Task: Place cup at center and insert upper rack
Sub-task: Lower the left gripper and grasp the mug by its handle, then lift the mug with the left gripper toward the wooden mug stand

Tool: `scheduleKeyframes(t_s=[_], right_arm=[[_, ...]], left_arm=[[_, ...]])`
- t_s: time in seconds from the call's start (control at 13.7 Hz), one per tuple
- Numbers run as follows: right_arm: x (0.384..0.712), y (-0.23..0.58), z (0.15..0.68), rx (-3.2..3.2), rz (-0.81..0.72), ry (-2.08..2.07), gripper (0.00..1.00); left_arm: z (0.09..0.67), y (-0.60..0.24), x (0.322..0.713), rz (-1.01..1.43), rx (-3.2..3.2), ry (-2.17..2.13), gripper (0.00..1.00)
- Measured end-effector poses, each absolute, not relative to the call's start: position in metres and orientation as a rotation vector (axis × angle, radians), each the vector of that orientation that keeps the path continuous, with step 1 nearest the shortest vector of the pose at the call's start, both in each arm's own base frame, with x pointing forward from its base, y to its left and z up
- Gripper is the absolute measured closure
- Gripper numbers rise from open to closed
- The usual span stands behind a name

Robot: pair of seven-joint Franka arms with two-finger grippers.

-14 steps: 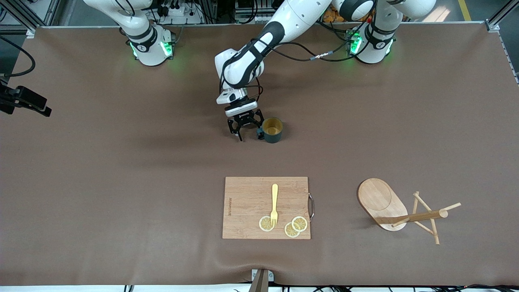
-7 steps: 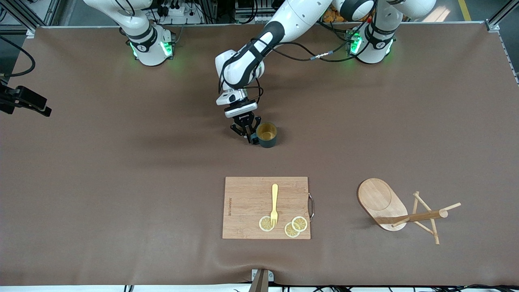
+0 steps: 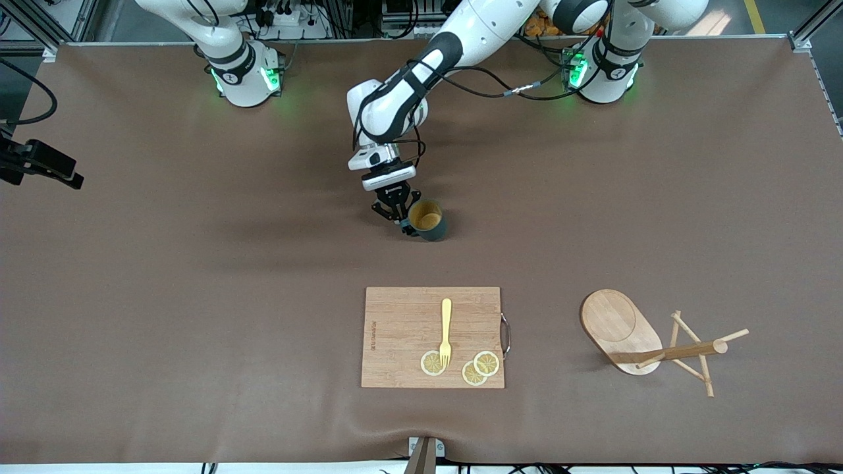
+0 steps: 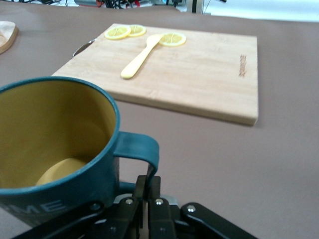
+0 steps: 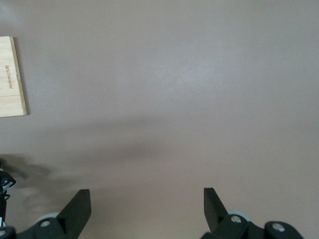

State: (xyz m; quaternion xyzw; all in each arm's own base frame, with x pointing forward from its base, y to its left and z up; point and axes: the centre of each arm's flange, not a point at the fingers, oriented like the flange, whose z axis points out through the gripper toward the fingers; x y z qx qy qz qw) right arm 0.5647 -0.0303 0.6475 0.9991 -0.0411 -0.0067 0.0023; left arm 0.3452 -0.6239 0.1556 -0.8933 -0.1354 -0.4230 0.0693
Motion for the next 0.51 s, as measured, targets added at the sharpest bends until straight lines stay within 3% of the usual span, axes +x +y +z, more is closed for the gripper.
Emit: scheduleKeyframes(t_s=[0.51], right_arm=[[0.565, -0.030, 0.647, 3.134, -0.021, -0.129, 0.00]], left_arm=[[0.263, -0.612, 0.403, -1.228, -2.731, -0.686, 0.95]])
